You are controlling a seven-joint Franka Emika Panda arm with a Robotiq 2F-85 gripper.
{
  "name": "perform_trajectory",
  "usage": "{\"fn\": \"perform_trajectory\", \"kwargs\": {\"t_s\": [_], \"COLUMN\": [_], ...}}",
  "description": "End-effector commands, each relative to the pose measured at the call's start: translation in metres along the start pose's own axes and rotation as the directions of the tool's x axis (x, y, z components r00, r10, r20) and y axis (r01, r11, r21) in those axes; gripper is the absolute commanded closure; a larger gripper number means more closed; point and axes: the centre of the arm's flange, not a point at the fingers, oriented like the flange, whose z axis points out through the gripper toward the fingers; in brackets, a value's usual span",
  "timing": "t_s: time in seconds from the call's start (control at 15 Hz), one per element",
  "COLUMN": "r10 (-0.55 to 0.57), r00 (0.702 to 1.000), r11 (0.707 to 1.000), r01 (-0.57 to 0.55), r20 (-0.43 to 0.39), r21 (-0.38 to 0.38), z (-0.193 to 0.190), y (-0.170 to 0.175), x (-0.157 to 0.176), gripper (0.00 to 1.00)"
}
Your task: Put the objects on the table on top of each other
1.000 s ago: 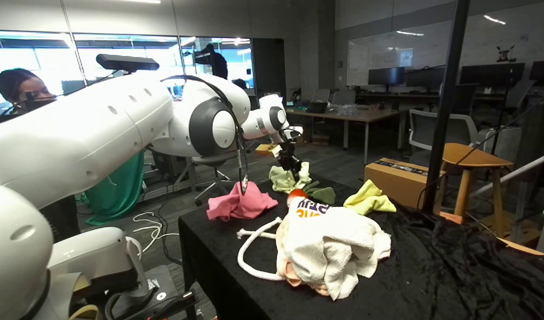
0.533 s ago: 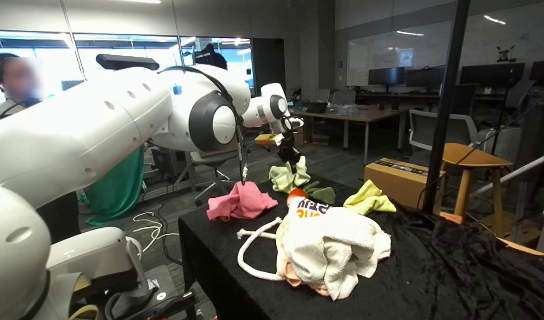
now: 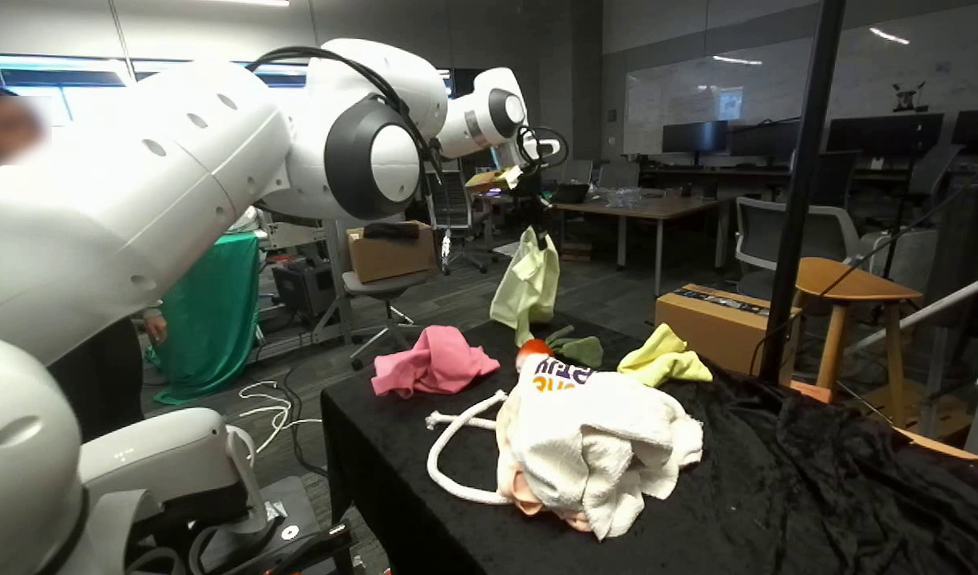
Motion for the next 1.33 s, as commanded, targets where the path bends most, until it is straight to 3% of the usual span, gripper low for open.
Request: {"fn": "perform_trajectory", "kwargs": {"t_s": [0.0,0.6,0.93,1.27], "r10": [0.061,0.185,0.113,0.089], "r00": [0.998,0.978,0.994,0.986], "r11": [0.998,0.982,0.989,0.986], "r01": [-0.061,-0.181,-0.113,-0.107], "r20": [-0.014,-0.097,0.012,0.138], "r21": [0.019,0.054,0.095,0.129], "z": [-0.047,-0.124,-0.15,-0.138], "y": [0.07,0.188,0.234,0.273], "x": [-0.021,-0.026,-0.048,-0.091], "gripper": [0.97,0.97,0.97,0.97]}}
